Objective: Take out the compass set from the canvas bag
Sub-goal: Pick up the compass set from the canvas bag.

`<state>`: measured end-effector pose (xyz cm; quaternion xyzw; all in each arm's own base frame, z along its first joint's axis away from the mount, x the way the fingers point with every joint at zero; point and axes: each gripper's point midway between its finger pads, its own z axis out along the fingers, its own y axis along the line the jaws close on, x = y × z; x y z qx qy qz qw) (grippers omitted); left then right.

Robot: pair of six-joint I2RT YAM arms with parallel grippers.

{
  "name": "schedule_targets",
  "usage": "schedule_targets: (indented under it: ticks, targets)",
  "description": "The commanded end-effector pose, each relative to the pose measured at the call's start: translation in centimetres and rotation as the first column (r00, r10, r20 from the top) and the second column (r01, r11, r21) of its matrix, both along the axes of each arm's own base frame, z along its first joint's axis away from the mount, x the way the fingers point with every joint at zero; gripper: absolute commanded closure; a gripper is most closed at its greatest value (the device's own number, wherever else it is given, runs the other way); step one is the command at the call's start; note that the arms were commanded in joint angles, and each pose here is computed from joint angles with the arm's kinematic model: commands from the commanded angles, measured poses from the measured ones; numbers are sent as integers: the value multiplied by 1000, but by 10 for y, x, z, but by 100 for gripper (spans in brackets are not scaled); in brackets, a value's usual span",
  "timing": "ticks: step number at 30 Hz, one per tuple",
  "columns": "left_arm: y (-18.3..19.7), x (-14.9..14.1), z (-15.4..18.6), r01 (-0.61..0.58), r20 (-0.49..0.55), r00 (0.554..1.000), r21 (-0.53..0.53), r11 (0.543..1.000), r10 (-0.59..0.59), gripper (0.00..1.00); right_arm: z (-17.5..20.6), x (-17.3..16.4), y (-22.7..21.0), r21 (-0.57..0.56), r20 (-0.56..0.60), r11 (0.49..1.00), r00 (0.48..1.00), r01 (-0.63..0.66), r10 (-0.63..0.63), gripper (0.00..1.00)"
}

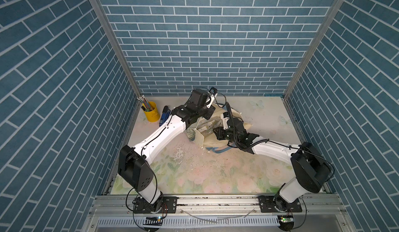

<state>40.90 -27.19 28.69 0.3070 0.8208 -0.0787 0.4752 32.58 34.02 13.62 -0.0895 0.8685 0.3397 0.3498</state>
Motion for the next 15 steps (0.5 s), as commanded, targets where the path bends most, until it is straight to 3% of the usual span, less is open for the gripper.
schedule_targets:
  ticks: [1,5,15]
  targets:
    - [-5,-2,58,21,116,993,-130,991,-6,100,-5,16,-1,54,-54,997,997,58,-55,83]
    - [-10,-9,53,51,93,995,-152,987,-37,100,-23,35,-15,74,-124,985,982,155,-145,84]
    - [-15,-20,49,100,76,993,-182,978,-87,100,-32,58,-16,136,-196,945,943,297,-269,63]
